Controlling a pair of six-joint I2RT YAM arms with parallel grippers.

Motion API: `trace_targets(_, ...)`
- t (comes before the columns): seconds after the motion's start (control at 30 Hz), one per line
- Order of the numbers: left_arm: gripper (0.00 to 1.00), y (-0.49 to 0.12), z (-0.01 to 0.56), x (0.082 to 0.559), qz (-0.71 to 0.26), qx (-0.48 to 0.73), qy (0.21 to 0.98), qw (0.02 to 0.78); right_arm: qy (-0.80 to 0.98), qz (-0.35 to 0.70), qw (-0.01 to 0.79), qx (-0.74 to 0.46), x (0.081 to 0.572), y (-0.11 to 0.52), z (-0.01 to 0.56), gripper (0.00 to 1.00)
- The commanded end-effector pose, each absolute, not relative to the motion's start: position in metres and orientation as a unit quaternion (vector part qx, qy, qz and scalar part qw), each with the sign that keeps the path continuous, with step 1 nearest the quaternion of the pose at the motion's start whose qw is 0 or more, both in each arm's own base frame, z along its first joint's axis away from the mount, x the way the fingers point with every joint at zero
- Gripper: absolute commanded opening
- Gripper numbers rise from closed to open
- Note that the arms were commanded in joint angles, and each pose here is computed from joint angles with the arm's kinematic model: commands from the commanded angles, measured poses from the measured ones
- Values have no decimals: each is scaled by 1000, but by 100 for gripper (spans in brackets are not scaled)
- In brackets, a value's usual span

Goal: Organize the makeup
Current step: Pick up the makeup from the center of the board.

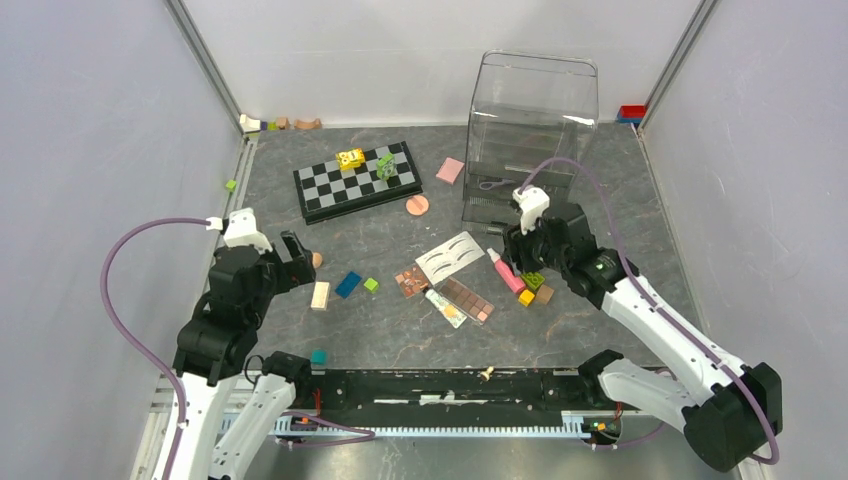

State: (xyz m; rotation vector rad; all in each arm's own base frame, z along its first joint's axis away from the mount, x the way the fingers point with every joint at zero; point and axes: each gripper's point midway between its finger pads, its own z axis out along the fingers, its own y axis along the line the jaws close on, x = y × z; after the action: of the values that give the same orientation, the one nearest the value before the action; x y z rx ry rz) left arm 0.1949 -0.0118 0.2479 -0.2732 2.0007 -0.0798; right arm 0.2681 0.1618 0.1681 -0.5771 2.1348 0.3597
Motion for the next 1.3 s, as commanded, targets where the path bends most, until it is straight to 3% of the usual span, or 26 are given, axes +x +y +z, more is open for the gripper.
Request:
trace_targets(0.0, 100, -10, 256, 204, -30, -126, 828, 546, 877, 187, 374, -234, 231, 165, 136, 59)
trace_targets(0.37, 100, -9, 255, 204, -30, -126, 828, 545, 861, 166, 309, -368, 192, 215, 96, 75)
trace_targets(0.7, 100, -9, 257, 202, -32, -127, 825, 550, 841, 115, 263, -458, 202, 225, 58, 87)
trace_targets(0.73, 100, -9, 257, 202, -31, -127, 825, 550, 840, 119, 263, -460, 203, 228, 58, 96)
trace_targets(0.77, 100, -9, 257, 202, -31, -127, 825, 550, 836, 126, 262, -464, 203, 232, 57, 98)
trace_targets(1.27, 100, -9, 258, 201, -33, -126, 824, 551, 840, 116, 214, -485, 196, 235, 18, 97)
